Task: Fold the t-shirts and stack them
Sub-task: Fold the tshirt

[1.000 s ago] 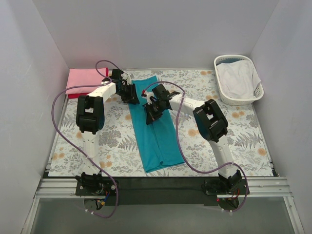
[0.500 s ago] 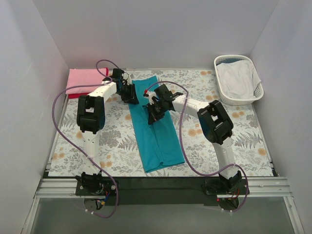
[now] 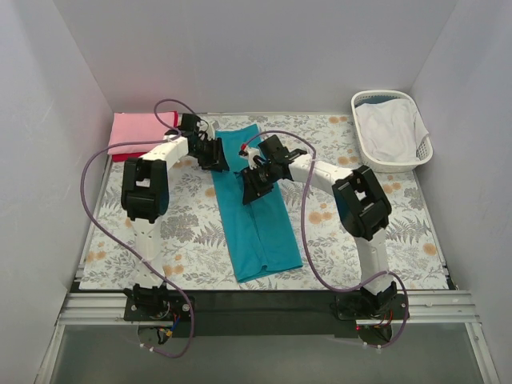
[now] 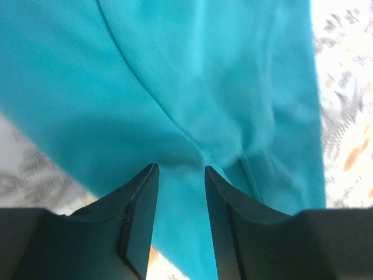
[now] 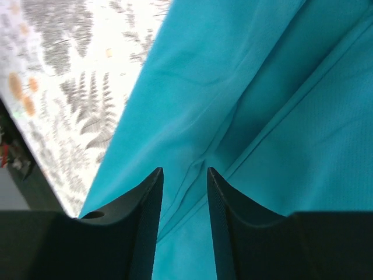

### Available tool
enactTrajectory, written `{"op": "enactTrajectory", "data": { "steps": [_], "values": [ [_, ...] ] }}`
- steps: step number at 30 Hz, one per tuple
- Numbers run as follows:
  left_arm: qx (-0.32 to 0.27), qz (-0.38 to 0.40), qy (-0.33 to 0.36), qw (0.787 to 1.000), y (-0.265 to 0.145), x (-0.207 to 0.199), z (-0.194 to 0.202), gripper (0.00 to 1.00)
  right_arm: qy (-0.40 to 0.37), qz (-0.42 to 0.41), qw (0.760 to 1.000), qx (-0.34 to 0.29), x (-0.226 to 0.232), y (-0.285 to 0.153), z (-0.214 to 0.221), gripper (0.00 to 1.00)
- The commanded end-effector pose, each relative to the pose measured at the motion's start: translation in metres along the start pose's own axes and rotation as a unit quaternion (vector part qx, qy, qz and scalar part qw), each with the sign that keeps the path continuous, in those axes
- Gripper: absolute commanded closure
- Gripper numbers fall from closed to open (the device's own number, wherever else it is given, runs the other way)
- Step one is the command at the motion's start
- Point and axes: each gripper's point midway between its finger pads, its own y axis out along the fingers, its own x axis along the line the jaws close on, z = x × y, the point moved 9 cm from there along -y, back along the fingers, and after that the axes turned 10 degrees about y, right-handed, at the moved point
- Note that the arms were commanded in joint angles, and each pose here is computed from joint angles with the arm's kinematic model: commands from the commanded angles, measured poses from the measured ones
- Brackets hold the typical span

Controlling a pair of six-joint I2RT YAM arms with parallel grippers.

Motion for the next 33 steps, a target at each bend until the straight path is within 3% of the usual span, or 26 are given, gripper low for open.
{"op": "enactTrajectory", "data": {
  "steps": [1, 6, 15, 23, 33],
  "values": [
    [-0.104, 0.041, 0.069, 0.991, -0.075, -0.040, -0.030, 0.63, -0.055, -0.074, 0.994, -0.063, 0.048, -0.067, -0.021, 0.56],
    [-0.094, 0.025, 0.068, 0.993, -0.091, -0.047, -0.024, 0.59, -0.069, -0.065, 0.992, -0.085, 0.032, -0.095, -0.015, 0.55],
    [-0.033, 0.002, 0.022, 0.999, -0.043, -0.017, -0.006, 0.67, 0.011, -0.029, 0.997, -0.070, -0.049, -0.080, -0.016, 0.86],
    [0.024, -0.012, 0.021, 0.999, 0.012, 0.010, 0.002, 0.68, 0.026, -0.026, 0.998, -0.059, -0.070, -0.064, -0.019, 0.89],
    [0.013, -0.003, 0.023, 1.000, 0.061, 0.033, -0.028, 0.69, 0.080, -0.004, 0.995, -0.056, -0.133, -0.041, -0.029, 0.90]
  ]
}}
